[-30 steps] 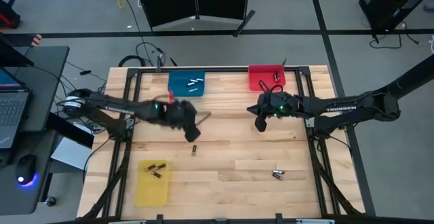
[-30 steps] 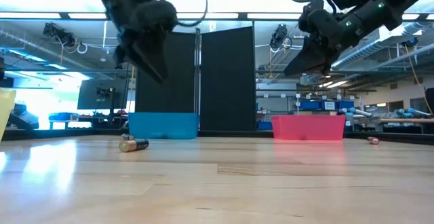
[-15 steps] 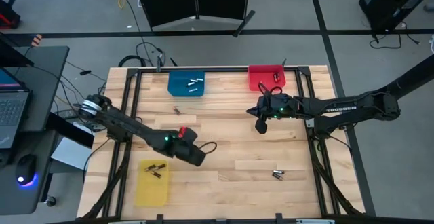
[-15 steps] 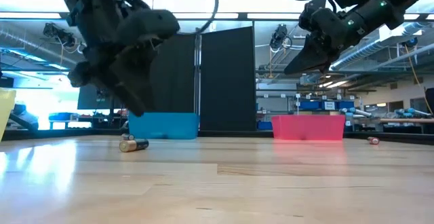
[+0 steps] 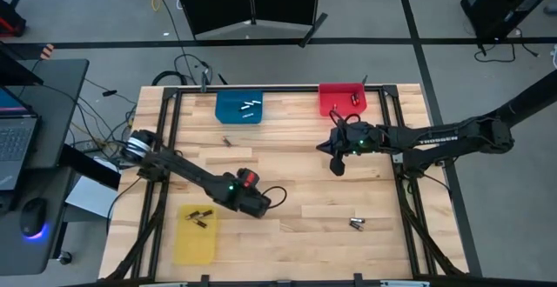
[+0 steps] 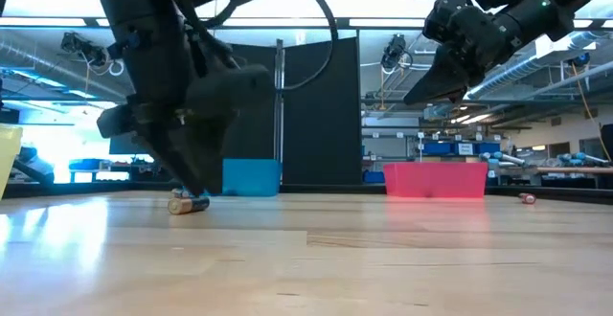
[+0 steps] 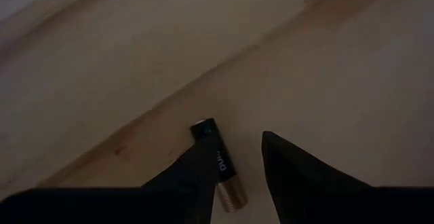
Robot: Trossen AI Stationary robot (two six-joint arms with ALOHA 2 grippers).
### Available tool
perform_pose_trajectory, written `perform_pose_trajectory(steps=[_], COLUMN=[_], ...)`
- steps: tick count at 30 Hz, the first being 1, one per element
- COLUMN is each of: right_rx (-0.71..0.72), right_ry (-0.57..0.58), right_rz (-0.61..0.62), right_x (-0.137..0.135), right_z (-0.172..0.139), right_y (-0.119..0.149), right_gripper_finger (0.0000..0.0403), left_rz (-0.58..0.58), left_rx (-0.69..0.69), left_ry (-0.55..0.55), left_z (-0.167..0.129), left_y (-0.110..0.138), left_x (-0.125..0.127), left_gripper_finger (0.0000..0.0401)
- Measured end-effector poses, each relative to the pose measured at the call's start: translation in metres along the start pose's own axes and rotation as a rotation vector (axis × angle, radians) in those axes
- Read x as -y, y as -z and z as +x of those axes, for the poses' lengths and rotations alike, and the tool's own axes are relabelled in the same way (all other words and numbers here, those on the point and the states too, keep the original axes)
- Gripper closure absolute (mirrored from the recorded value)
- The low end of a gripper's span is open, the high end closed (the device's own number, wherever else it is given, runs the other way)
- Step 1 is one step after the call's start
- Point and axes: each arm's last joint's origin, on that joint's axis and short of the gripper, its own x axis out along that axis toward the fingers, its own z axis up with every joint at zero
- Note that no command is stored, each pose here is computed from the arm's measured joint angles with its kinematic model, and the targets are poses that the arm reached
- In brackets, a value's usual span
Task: Sort batteries
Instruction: Put the black-brown battery into the yellow bin
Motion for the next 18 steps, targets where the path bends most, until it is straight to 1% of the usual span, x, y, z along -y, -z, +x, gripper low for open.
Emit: perform_pose_trajectory(steps=[5, 10, 13, 18], right_rx=[-0.003, -0.002, -0.002, -0.001], right_ry=[-0.009, -0.011, -0.010, -0.010], right_rz=[-0.006, -0.007, -0.007, -0.014], right_x=[-0.002, -0.003, -0.003, -0.003], right_z=[0.000, 0.000, 0.000, 0.000], right_y=[0.001, 0.000, 0.000, 0.000], right_gripper_finger=[0.0386, 0.0386, 0.0387, 0.0387], left_rz=[0.025, 0.032, 0.013, -0.010], left_rx=[0.000, 0.009, 0.000, -0.017], left_ry=[-0.105, -0.107, -0.120, -0.249], left_z=[-0.001, -0.003, -0.004, -0.010], left_y=[0.000, 0.002, 0.005, 0.015], left_x=[-0.002, -0.002, -0.003, -0.015], left_gripper_finger=[0.0274, 0.0274, 0.0274, 0.0274])
